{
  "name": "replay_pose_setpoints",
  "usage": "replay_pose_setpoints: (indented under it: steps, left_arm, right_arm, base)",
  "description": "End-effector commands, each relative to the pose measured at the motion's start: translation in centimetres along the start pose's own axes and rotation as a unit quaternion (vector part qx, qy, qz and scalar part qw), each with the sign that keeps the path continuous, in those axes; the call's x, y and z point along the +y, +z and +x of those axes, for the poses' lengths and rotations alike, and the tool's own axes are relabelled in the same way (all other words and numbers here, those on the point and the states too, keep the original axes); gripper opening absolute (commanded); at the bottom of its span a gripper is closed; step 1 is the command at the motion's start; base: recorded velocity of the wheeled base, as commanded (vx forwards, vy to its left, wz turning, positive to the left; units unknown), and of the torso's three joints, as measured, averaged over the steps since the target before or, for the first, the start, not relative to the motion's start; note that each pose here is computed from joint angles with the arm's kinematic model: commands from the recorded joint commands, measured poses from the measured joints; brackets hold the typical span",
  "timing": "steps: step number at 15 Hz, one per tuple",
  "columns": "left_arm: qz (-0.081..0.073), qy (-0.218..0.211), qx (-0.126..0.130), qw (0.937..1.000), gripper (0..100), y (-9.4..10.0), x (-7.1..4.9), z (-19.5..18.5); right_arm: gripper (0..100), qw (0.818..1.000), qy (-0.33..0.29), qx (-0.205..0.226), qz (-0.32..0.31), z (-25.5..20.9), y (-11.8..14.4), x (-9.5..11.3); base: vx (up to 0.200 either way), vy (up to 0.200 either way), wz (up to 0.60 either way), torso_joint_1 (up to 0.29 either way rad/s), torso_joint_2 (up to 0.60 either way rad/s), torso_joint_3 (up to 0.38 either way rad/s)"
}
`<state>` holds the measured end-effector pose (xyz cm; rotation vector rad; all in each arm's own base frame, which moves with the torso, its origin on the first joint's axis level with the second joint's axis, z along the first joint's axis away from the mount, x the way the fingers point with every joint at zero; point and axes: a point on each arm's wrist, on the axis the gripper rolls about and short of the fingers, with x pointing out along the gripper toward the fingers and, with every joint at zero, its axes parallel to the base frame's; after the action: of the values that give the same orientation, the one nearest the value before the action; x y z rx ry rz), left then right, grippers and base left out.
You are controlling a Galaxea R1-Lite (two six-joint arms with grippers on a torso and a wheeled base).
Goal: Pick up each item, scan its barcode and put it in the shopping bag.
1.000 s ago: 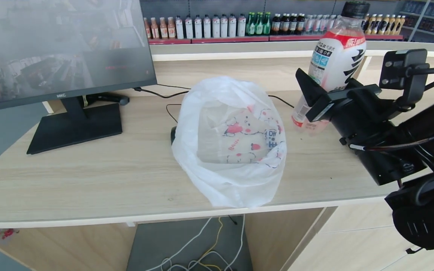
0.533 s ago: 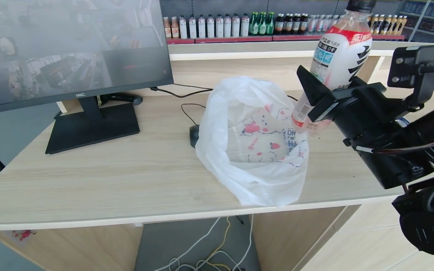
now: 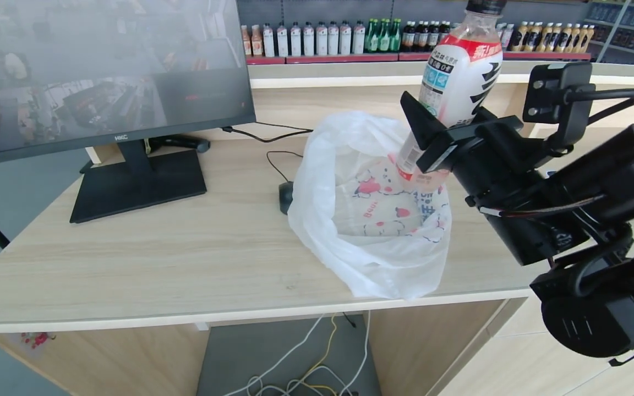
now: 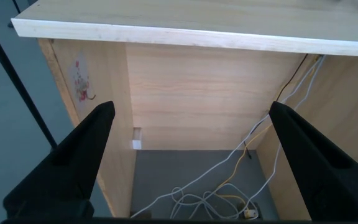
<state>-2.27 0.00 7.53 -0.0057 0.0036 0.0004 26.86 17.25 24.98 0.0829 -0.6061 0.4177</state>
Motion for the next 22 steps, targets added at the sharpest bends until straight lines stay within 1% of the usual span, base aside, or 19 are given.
replay_pose_setpoints:
  steps: [1, 5, 9, 10, 13, 17, 20, 22]
  left_arm:
    - [0.0, 0.001, 0.0, 1.0, 100, 0.0, 0.0, 0.0]
    - [0.0, 0.001, 0.0, 1.0, 100, 0.0, 0.0, 0.0]
    - [0.0, 0.001, 0.0, 1.0, 100, 0.0, 0.0, 0.0]
    - [0.0, 0.001, 0.0, 1.0, 100, 0.0, 0.0, 0.0]
    - [0.0, 0.001, 0.0, 1.0, 100, 0.0, 0.0, 0.0]
    - [0.0, 0.001, 0.0, 1.0, 100, 0.0, 0.0, 0.0]
    - [0.0, 0.001, 0.0, 1.0, 100, 0.0, 0.0, 0.0]
    - [0.0, 0.001, 0.0, 1.0, 100, 0.0, 0.0, 0.0]
  right_arm:
    - [0, 1.0, 0.003, 0.011, 0.002, 1.1, -2.4, 0.6]
    - [0, 1.0, 0.006, 0.017, 0.003, 2.6, -5.2, 1.4]
    - [0, 1.0, 0.004, 0.014, 0.003, 3.3, -6.1, 1.6]
    - [0, 1.0, 0.007, 0.014, 0.005, 3.5, -6.6, 2.0]
    - [0, 1.0, 0.012, 0.006, 0.009, 4.2, -7.1, 2.8]
    - [0, 1.0, 0.021, 0.017, 0.012, 4.0, -8.3, 3.6]
    - [0, 0.999, 0.024, 0.033, 0.01, 3.8, -9.6, 3.9]
    - [0, 0.999, 0.02, 0.038, 0.009, 3.7, -10.1, 3.9]
  base:
    - [0.0, 0.0, 0.0, 0.0, 0.0, 0.0]
    - [0.0, 0.0, 0.0, 0.0, 0.0, 0.0]
    - [0.0, 0.0, 0.0, 0.0, 0.0, 0.0]
    - [0.0, 0.0, 0.0, 0.0, 0.0, 0.0]
    - [0.0, 0.0, 0.0, 0.0, 0.0, 0.0]
    - [0.0, 0.0, 0.0, 0.0, 0.0, 0.0]
    - [0.0, 0.0, 0.0, 0.0, 0.0, 0.0]
    - [0.0, 0.0, 0.0, 0.0, 0.0, 0.0]
